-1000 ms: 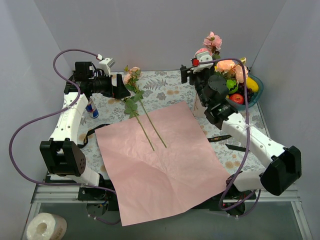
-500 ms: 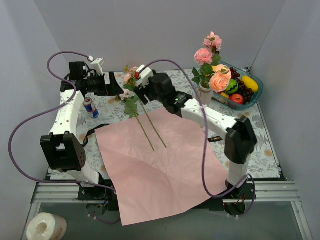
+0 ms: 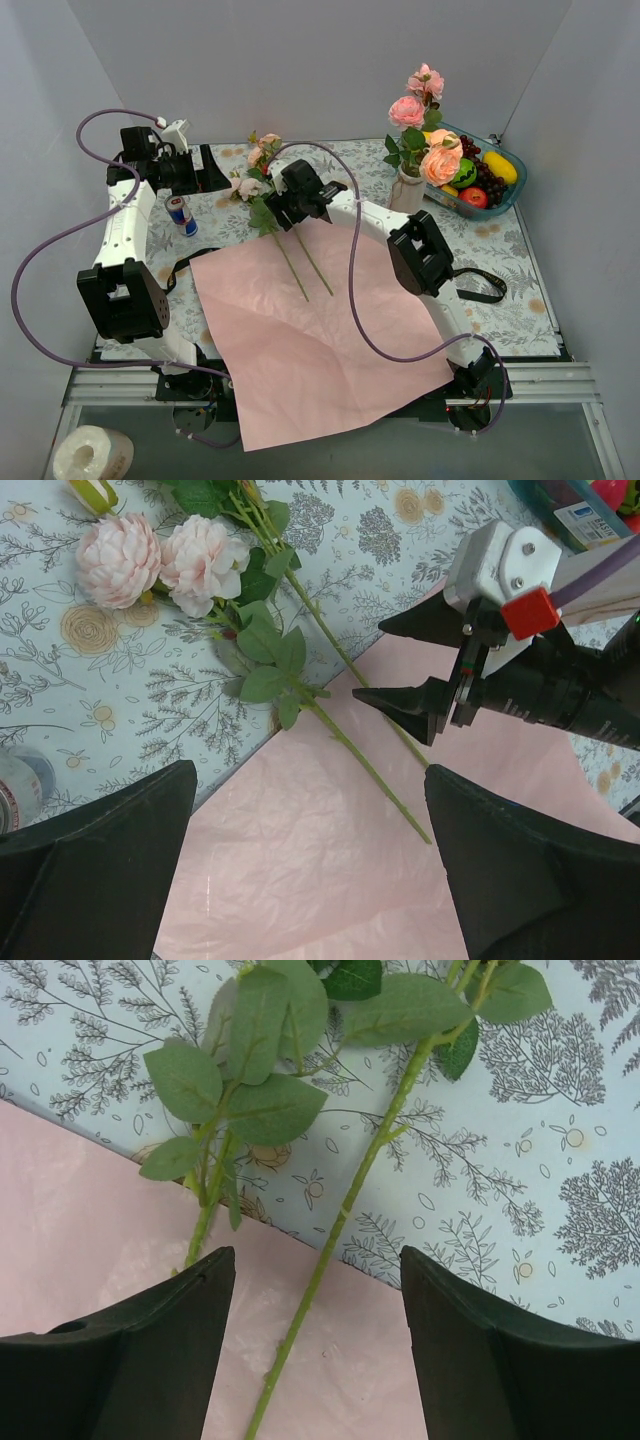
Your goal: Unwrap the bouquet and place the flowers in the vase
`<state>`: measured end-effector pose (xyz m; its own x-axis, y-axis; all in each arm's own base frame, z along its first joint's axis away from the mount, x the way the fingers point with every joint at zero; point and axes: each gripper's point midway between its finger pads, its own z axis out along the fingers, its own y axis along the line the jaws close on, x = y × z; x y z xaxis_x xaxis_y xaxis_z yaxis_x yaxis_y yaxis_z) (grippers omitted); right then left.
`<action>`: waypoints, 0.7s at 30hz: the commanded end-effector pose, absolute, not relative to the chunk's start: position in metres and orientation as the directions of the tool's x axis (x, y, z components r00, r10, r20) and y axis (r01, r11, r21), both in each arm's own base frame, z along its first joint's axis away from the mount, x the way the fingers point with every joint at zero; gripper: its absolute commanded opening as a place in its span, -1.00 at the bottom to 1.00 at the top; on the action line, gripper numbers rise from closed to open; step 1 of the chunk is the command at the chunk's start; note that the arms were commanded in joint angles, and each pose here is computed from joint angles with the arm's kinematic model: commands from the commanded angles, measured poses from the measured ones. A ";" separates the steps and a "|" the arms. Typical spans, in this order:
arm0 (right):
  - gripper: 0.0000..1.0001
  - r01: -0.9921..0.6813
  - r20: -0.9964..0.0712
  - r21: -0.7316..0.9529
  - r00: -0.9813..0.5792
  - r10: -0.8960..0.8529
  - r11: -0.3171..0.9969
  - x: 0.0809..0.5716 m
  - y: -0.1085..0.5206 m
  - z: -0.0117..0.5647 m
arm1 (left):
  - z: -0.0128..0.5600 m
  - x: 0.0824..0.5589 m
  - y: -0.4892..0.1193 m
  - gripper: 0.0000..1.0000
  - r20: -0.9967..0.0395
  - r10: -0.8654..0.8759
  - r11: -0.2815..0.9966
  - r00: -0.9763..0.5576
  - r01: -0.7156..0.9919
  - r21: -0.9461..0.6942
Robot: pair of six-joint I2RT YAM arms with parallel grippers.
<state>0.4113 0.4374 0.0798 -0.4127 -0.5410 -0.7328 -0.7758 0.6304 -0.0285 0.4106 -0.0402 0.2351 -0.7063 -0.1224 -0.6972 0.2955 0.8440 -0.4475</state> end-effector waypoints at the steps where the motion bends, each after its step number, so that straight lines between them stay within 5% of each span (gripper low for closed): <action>1: 0.46 -0.757 -0.761 0.052 -0.453 -0.465 0.651 0.421 0.444 0.090 | 0.264 0.402 -0.042 0.96 -0.751 -0.099 0.841 -0.652 0.348 -0.414; 16: 0.24 -0.716 -0.702 0.085 -0.536 -0.469 0.693 0.422 0.444 0.046 | 0.261 0.395 -0.044 0.96 -0.749 -0.085 0.838 -0.657 0.360 -0.411; 21: -0.17 -0.706 -0.692 0.097 -0.554 -0.463 0.701 0.422 0.445 0.039 | 0.262 0.391 -0.043 0.96 -0.754 -0.077 0.841 -0.652 0.364 -0.401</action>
<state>0.4173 0.4351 0.0325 -0.5465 -0.4960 -0.6748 -0.7184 0.6917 0.0735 0.4053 -0.0407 0.2398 -0.6952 -0.0966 -0.7123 0.3225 0.8437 -0.4292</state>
